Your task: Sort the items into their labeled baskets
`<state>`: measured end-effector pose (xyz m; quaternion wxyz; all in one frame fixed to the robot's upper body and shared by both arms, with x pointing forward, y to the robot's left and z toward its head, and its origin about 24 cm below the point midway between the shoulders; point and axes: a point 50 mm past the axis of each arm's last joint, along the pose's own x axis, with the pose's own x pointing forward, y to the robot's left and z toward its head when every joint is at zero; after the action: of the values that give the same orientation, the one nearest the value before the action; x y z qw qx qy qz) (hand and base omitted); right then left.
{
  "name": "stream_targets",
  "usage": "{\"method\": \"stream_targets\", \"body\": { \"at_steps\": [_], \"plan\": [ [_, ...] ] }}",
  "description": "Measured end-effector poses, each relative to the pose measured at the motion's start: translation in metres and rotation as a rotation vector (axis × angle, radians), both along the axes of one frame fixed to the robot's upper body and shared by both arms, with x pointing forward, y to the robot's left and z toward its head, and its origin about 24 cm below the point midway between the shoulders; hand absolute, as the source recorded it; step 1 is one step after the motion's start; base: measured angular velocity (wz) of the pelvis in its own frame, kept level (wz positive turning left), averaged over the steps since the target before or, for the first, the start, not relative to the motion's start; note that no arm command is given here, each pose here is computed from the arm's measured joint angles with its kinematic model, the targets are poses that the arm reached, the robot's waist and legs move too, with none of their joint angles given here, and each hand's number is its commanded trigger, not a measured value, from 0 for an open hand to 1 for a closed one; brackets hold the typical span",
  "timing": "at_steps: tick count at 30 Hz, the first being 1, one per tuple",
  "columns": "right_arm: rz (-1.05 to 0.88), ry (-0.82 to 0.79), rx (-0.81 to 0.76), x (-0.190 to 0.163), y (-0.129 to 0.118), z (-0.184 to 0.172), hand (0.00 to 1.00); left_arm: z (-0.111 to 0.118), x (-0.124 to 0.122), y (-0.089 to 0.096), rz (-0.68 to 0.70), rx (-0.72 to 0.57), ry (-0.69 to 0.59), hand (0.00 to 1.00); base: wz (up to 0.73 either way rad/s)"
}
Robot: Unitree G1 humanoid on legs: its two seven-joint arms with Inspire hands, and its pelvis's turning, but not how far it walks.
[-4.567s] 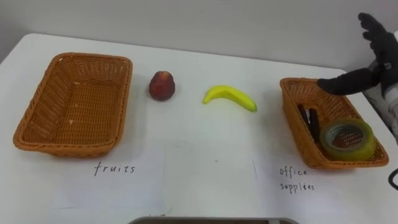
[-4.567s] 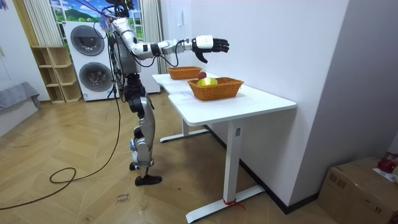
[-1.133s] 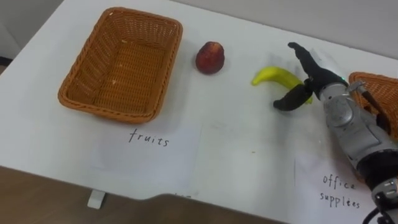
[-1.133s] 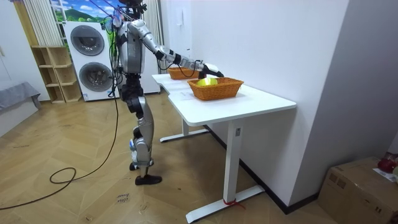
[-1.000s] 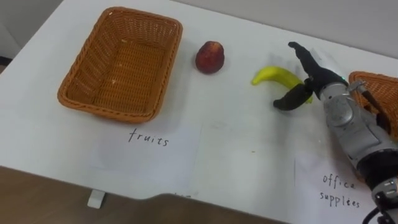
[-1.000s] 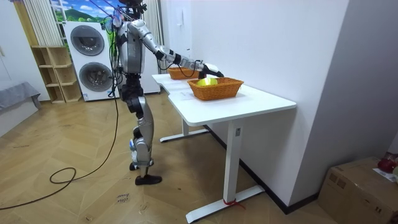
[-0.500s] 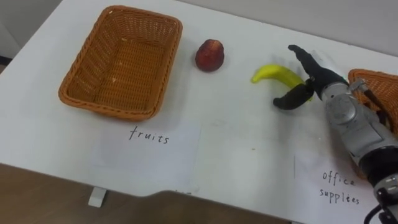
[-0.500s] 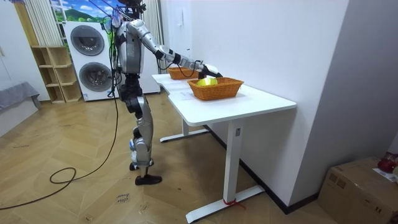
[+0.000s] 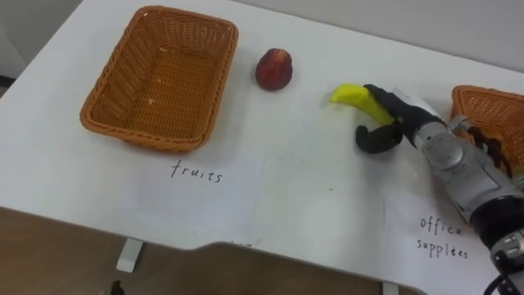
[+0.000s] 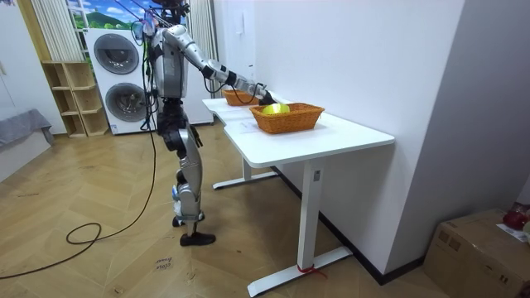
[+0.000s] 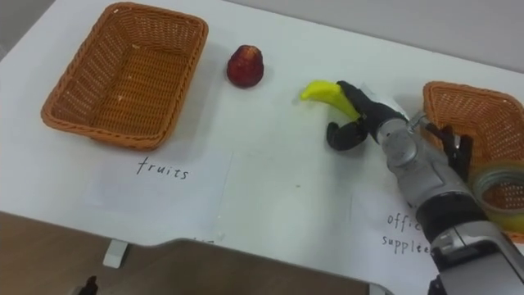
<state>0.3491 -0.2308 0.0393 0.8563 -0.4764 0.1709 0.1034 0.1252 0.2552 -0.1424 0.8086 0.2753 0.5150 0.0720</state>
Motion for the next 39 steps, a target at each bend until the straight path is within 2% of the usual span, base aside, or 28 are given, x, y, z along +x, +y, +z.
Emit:
{"method": "stream_targets", "body": {
  "at_steps": [14,15,16,33,39],
  "plan": [
    [-0.006,0.038,-0.002,0.0,-0.003,-0.002,0.0,-0.001,-0.003,0.002,0.004,-0.015,0.012,0.0,0.03],
    [-0.007,0.04,-0.002,0.0,-0.003,-0.002,0.35,-0.001,-0.003,0.002,0.004,-0.016,0.013,0.0,0.0],
    [-0.007,0.041,-0.003,0.001,-0.003,-0.002,1.0,-0.001,-0.003,0.002,0.004,-0.016,0.013,0.0,0.0],
    [-0.043,-0.047,-0.106,0.007,-0.016,0.016,1.0,0.002,0.0,0.005,-0.003,-0.009,-0.008,0.0,0.0],
    [-0.041,-0.034,-0.076,0.005,-0.015,0.013,1.0,0.001,-0.001,0.005,-0.002,-0.009,-0.005,0.0,0.0]
  ]
}}
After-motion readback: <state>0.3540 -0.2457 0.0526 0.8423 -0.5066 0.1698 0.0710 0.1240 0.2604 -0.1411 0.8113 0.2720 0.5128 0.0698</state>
